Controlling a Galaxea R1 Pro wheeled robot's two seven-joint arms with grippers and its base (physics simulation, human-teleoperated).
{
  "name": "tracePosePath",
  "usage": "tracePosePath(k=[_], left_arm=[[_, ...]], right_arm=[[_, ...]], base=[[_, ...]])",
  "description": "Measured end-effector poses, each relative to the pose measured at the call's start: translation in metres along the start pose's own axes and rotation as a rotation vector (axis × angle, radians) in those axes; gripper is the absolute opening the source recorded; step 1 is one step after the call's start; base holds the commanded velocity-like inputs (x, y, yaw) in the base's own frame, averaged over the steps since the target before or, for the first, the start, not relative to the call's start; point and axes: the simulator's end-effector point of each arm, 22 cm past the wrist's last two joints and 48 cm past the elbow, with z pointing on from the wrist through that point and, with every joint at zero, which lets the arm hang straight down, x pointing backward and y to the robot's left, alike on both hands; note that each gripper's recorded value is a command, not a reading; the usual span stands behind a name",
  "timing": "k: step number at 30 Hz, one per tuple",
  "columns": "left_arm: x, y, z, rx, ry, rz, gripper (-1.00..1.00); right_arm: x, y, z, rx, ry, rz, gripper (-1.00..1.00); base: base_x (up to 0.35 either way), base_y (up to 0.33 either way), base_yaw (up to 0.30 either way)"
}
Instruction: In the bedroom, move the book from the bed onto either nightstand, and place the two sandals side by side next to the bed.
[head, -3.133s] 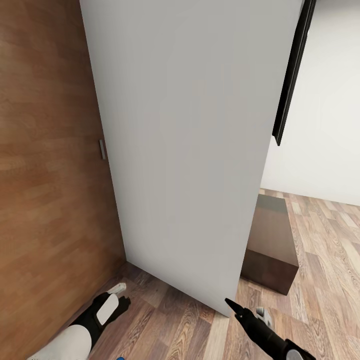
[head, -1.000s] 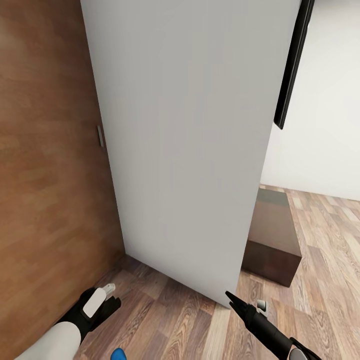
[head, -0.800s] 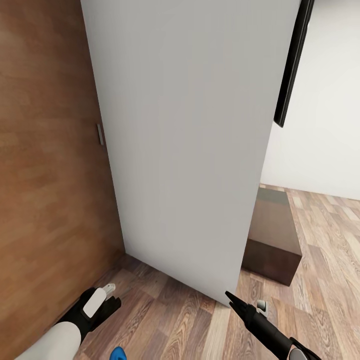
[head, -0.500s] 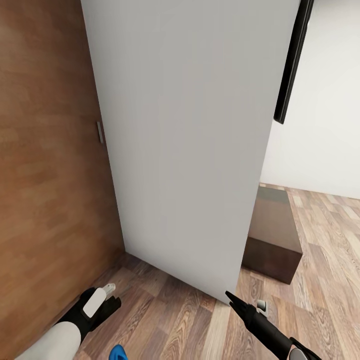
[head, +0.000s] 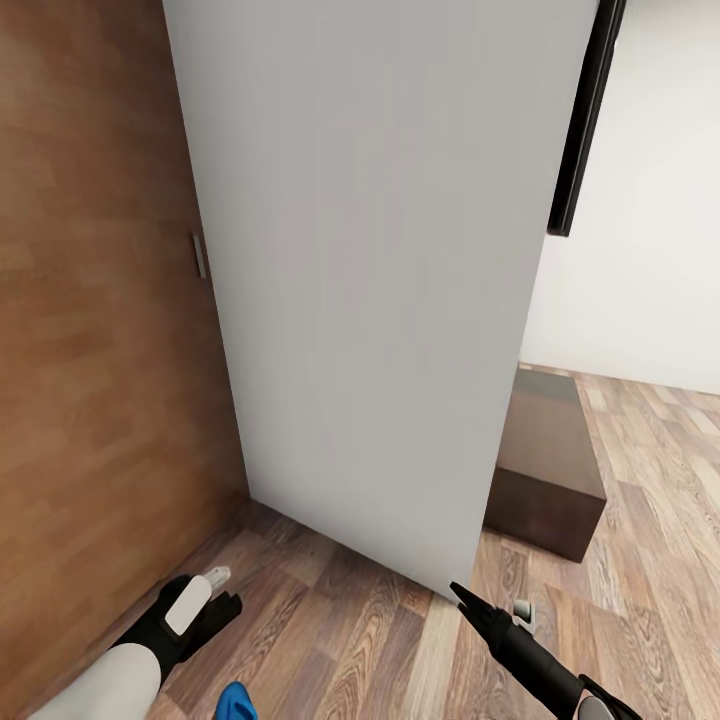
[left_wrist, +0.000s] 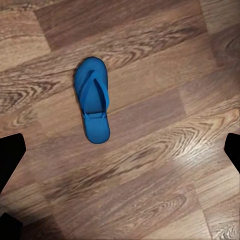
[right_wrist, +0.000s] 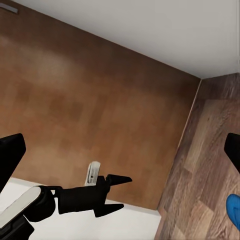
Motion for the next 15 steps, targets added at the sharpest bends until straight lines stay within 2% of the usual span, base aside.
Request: tracePosePath(k=[15], left_arm=[[0.008,0.015,0.028,-0.009,-0.008,-0.002,1.0]], right_arm=[[0.015,-0.028,-0.003,-0.001,0.0,0.002,1.0]], base=[[0.0,0.0,0.0]])
